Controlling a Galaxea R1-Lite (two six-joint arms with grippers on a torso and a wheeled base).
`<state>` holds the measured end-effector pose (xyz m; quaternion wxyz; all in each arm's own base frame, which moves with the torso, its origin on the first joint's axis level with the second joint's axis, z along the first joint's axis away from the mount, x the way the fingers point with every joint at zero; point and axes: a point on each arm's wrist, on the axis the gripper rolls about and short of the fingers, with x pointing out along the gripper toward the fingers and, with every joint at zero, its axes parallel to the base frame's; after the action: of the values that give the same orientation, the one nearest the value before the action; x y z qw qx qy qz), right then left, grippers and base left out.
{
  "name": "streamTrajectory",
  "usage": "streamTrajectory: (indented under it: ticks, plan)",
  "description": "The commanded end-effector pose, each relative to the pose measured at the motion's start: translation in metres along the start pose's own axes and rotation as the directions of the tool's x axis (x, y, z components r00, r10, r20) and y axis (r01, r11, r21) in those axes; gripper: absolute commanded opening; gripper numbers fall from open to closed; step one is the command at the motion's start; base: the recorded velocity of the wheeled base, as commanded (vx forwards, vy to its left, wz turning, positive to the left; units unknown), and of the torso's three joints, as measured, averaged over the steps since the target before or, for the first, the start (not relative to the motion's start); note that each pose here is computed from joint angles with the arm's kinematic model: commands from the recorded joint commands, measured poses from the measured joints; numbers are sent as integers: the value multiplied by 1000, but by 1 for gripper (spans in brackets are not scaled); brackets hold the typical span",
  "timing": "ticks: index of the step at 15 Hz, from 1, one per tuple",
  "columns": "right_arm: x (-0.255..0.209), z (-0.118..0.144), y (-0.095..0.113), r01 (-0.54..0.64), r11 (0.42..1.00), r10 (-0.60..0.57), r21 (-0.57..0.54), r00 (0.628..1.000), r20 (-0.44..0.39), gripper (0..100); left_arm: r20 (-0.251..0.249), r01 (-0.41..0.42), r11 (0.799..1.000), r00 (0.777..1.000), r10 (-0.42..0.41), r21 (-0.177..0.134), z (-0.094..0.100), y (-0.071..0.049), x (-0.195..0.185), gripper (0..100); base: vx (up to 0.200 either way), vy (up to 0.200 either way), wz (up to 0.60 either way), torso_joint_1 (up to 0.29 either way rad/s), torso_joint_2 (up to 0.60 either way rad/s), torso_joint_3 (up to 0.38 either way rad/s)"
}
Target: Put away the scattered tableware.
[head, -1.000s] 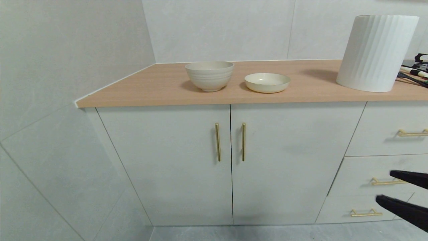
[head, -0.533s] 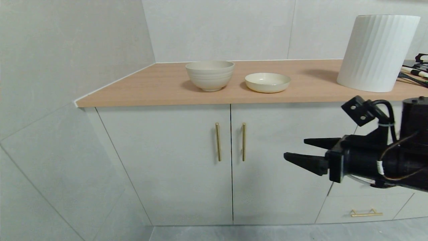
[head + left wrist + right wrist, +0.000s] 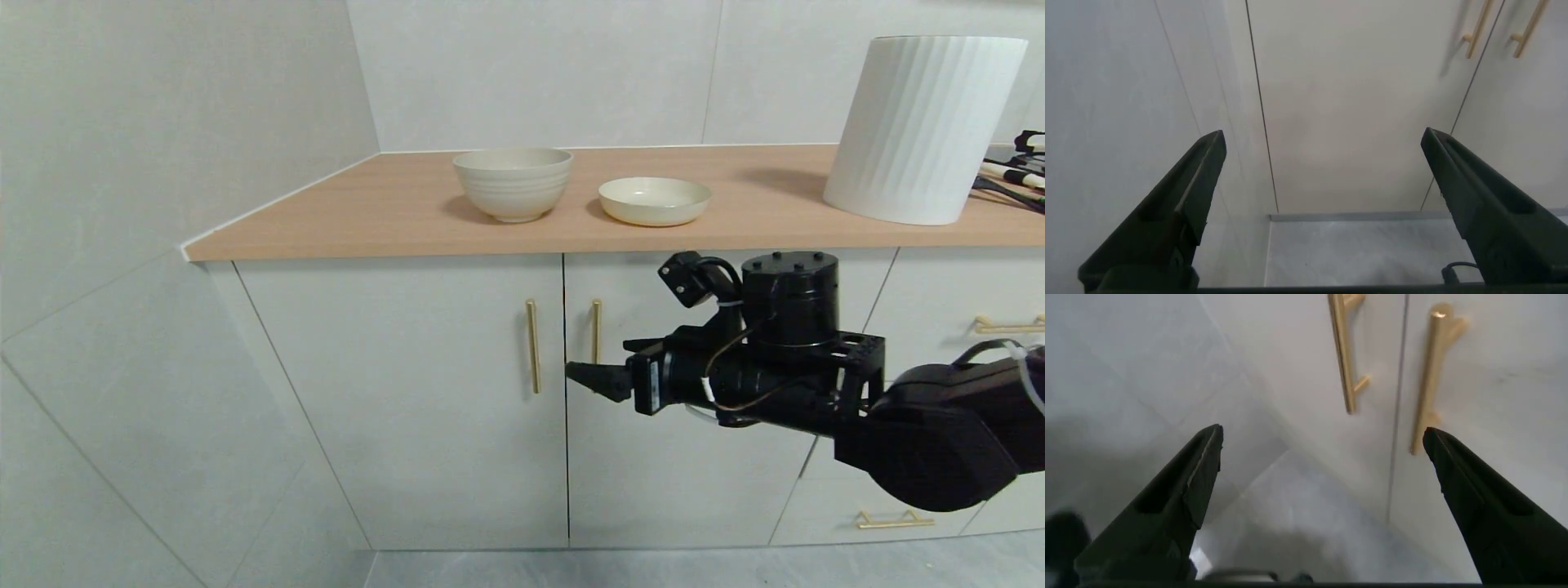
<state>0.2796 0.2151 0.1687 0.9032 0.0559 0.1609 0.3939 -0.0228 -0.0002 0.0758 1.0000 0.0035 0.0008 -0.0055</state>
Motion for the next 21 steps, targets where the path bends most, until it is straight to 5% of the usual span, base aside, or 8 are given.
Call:
streamTrajectory:
  ticks: [1,6,21]
  plan:
    - [19,-10,-6,8,1000,-7,30,999,-37,100,0,0,1000,1000,0,1,0,0,0,100,0,0,0,0,0,0]
    - [37,-5,-15,18,978,-16,208,1000,-10,100,0,0,1000,1000,0,1,0,0,0,100,0,0,0,0,0,0]
    - [73,-28,-36,40,977,-51,211,998,48,100,0,0,1000,1000,0,1,0,0,0,100,0,0,0,0,0,0]
